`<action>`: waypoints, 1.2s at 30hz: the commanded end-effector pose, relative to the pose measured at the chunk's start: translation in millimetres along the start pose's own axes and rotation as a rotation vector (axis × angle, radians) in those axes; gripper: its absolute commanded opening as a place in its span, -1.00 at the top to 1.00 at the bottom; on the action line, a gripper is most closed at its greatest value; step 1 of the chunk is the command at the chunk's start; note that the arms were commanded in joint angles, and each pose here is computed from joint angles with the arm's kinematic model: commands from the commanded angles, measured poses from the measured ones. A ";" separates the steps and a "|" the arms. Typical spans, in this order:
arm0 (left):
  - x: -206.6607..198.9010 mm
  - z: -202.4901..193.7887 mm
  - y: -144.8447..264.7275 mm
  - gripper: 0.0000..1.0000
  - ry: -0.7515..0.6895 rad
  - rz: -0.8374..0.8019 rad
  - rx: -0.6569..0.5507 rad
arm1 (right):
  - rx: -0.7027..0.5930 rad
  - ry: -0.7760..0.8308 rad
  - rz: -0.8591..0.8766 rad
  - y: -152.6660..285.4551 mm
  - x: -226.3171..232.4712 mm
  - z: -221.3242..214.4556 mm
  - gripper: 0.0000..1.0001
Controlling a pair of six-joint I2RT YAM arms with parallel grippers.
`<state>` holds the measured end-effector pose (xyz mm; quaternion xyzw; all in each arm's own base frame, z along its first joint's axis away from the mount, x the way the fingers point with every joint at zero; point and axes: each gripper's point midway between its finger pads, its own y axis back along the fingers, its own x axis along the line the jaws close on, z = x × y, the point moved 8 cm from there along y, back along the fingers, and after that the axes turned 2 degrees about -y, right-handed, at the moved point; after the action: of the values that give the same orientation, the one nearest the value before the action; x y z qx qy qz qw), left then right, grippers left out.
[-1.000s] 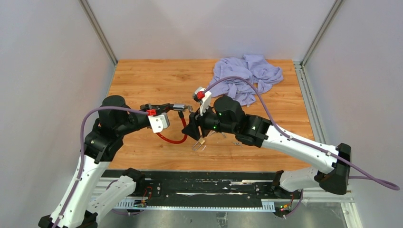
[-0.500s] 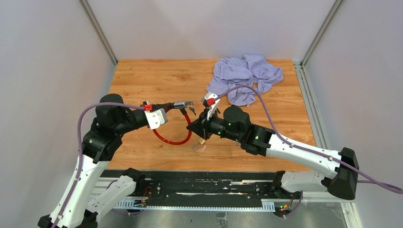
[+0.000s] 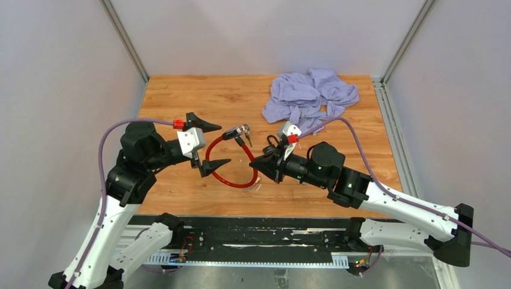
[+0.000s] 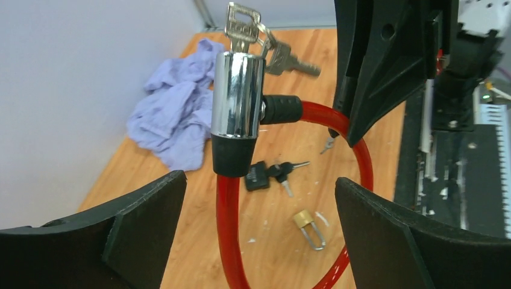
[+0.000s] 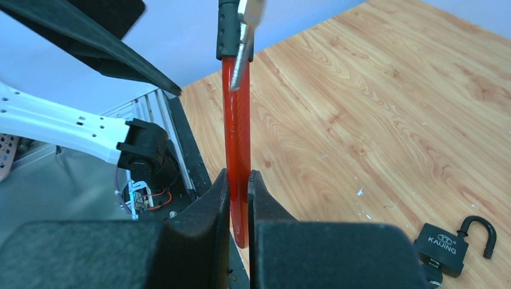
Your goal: Unlock with the key
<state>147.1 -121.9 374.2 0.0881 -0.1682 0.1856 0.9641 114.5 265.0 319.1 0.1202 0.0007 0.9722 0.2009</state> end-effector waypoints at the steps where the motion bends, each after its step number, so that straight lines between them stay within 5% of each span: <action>1: -9.5 4.0 -7.9 -0.96 0.125 -0.117 -0.041 | -0.101 0.048 0.091 12.0 12.5 22.8 0.99; 8: -6.1 7.6 -13.9 -0.92 0.158 -0.157 -0.044 | -0.095 0.047 0.125 17.0 16.3 23.0 0.99; 20: -20.3 4.4 -8.0 0.21 0.165 -0.327 0.017 | -0.095 0.035 0.084 19.2 12.7 22.3 0.99; 26: -25.3 -3.3 -2.9 0.18 0.161 -0.315 0.054 | -0.123 0.035 0.065 22.8 11.8 28.0 0.99; 32: -22.7 -3.3 -2.7 0.99 0.152 -0.297 0.067 | -0.081 0.026 0.086 23.0 13.0 19.8 0.98; 36: -19.9 -0.7 -3.7 0.99 0.160 -0.296 0.077 | -0.020 0.007 0.104 22.3 15.3 14.7 0.37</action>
<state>136.8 -132.4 361.8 0.1305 -0.0784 0.0651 0.9862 98.6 248.8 320.2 0.1143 0.0167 0.9801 0.1616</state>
